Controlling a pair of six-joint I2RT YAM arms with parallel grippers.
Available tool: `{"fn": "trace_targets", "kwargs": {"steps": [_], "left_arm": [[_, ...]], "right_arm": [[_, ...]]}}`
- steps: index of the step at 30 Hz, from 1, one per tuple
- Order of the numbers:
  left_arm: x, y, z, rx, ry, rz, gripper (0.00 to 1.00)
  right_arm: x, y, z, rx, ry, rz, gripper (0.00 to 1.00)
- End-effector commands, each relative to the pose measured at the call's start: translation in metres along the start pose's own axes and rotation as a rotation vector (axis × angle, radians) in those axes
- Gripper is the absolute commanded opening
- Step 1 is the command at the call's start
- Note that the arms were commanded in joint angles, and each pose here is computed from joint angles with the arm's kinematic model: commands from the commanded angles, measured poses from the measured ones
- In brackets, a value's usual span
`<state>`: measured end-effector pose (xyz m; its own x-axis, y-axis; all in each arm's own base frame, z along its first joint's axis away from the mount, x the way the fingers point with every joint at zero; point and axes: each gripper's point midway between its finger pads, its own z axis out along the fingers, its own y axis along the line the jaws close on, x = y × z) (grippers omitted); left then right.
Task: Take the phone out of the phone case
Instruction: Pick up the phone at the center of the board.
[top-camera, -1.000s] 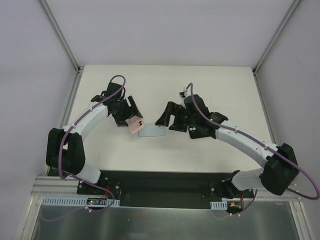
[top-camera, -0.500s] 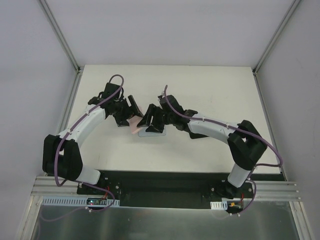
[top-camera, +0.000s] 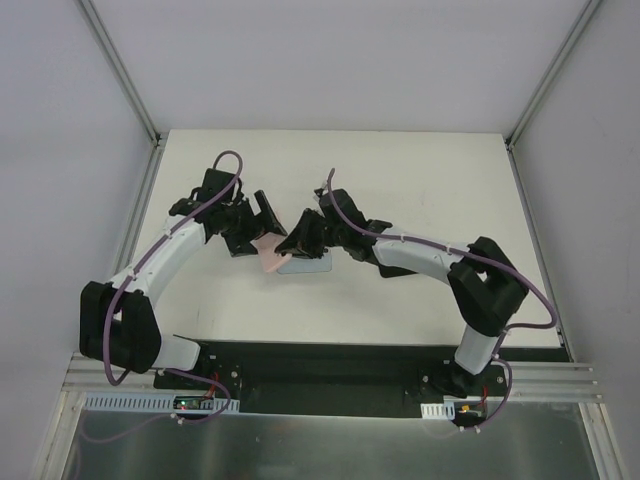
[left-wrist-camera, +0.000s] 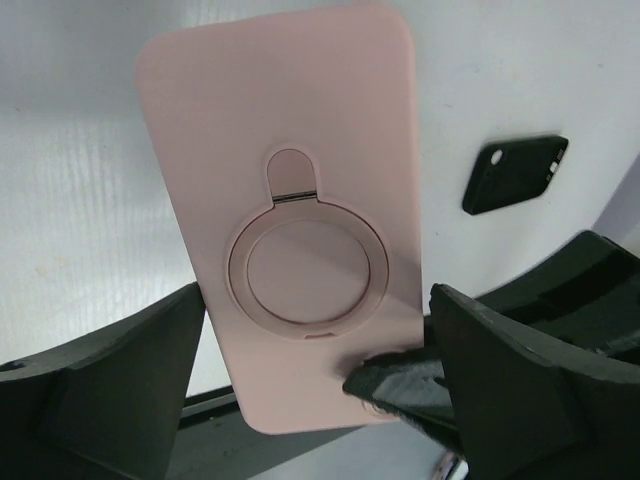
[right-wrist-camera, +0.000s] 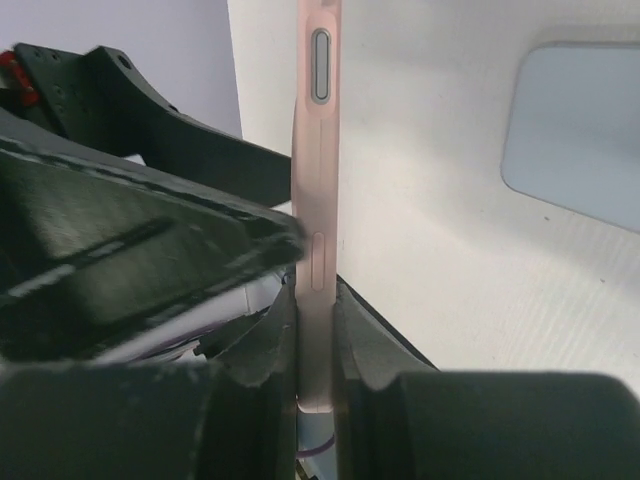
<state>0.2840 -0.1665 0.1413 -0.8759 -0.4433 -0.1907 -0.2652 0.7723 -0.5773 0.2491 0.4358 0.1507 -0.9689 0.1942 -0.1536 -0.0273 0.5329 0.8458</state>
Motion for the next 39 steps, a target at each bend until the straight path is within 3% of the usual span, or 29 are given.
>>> {"fn": "trace_targets", "kwargs": {"steps": [1,8,14,15,16,21,31,35,39], "left_arm": [[-0.017,-0.038,-0.037,0.198,-0.035,0.049,0.94],[-0.021,-0.070,-0.078,0.453,-0.016,0.084,0.98],[0.002,-0.099,-0.089,0.821,0.102,0.049,0.98],[0.008,-0.094,-0.084,0.838,0.158,-0.053,0.97],[0.002,-0.103,-0.092,0.920,0.114,0.014,0.97],[0.001,-0.111,-0.103,0.975,0.109,0.021,0.96],[-0.010,-0.131,-0.123,1.075,0.081,0.056,0.91],[-0.014,-0.137,-0.126,1.084,0.075,0.066,0.84],[-0.015,-0.141,-0.127,1.084,0.072,0.075,0.66]], "right_arm": [[-0.012,0.023,-0.037,-0.129,-0.063,-0.018,0.01],[-0.042,0.035,-0.094,-0.274,-0.185,-0.018,0.01],[-0.065,0.089,-0.138,-0.604,-0.262,-0.009,0.01],[-0.067,0.105,-0.150,-0.694,-0.279,-0.035,0.01],[-0.070,0.106,-0.149,-0.716,-0.278,-0.023,0.01],[-0.072,0.123,-0.159,-0.871,-0.262,0.010,0.01],[-0.063,0.133,-0.151,-0.908,-0.216,0.010,0.01],[-0.058,0.136,-0.149,-0.906,-0.200,0.003,0.02],[-0.053,0.136,-0.142,-0.897,-0.183,0.004,0.01]]}}
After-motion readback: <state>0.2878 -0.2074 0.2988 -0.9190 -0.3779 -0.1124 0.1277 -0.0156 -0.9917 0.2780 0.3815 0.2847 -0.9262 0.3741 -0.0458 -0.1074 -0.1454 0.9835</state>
